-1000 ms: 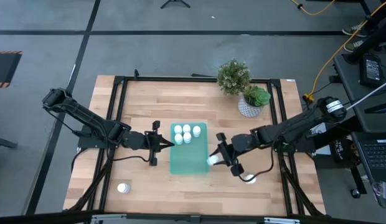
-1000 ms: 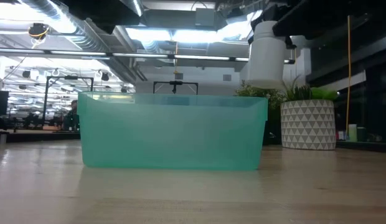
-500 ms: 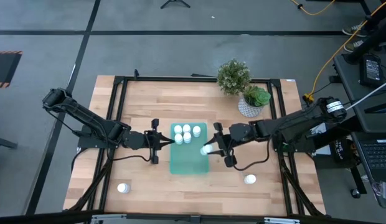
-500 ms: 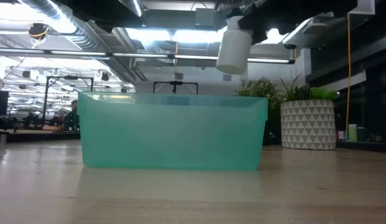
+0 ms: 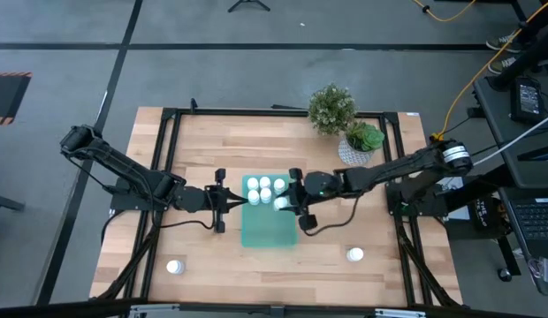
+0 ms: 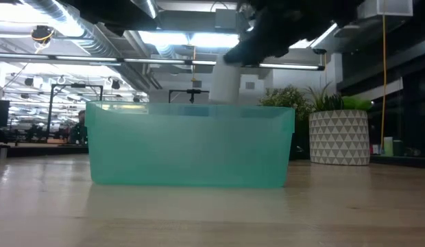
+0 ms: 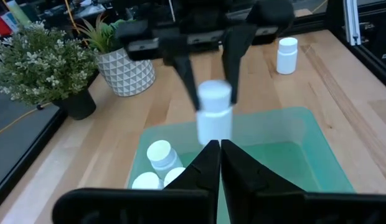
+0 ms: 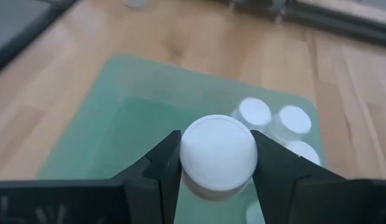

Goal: Pick and place pill bottles into a basket
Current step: Put the white pill bottle into the green bin

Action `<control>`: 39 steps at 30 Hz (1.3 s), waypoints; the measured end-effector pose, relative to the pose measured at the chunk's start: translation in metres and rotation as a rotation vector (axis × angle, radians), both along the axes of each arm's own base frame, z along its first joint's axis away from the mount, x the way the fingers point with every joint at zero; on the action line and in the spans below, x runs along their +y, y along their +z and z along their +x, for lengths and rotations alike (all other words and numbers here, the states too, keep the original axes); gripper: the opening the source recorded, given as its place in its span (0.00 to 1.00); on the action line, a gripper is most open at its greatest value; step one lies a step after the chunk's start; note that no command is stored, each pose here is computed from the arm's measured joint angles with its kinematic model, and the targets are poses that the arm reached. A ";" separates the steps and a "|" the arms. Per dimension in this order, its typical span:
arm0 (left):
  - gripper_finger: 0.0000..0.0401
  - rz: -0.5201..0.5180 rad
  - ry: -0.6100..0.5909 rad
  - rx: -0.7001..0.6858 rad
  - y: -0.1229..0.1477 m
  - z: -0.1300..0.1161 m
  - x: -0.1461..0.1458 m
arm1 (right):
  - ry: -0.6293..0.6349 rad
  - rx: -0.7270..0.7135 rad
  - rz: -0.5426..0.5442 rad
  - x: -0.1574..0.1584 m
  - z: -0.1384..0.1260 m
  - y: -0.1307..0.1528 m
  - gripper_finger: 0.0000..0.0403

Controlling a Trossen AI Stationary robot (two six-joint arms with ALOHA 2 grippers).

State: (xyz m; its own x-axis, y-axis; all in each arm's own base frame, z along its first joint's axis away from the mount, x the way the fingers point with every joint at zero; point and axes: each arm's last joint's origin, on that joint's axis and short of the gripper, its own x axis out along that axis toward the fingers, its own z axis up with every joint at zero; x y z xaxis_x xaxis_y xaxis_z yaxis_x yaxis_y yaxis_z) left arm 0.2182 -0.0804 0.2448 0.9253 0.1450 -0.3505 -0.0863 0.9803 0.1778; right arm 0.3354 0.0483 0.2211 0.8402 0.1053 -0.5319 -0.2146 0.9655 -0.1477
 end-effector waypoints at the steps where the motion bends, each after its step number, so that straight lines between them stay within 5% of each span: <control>1: 0.02 0.000 0.000 0.000 0.000 0.000 0.000 | -0.007 0.019 -0.005 -0.002 0.004 0.000 0.38; 9: 0.00 0.001 0.000 0.001 0.000 0.000 0.000 | -0.127 0.101 -0.068 -0.017 0.011 -0.011 0.38; 25: 0.01 0.004 0.006 0.001 0.000 0.000 0.000 | -0.134 0.171 -0.063 -0.016 0.023 -0.045 0.38; 39: 0.02 0.003 0.007 0.001 0.000 0.000 0.000 | -0.151 0.162 -0.074 -0.026 0.025 -0.047 0.38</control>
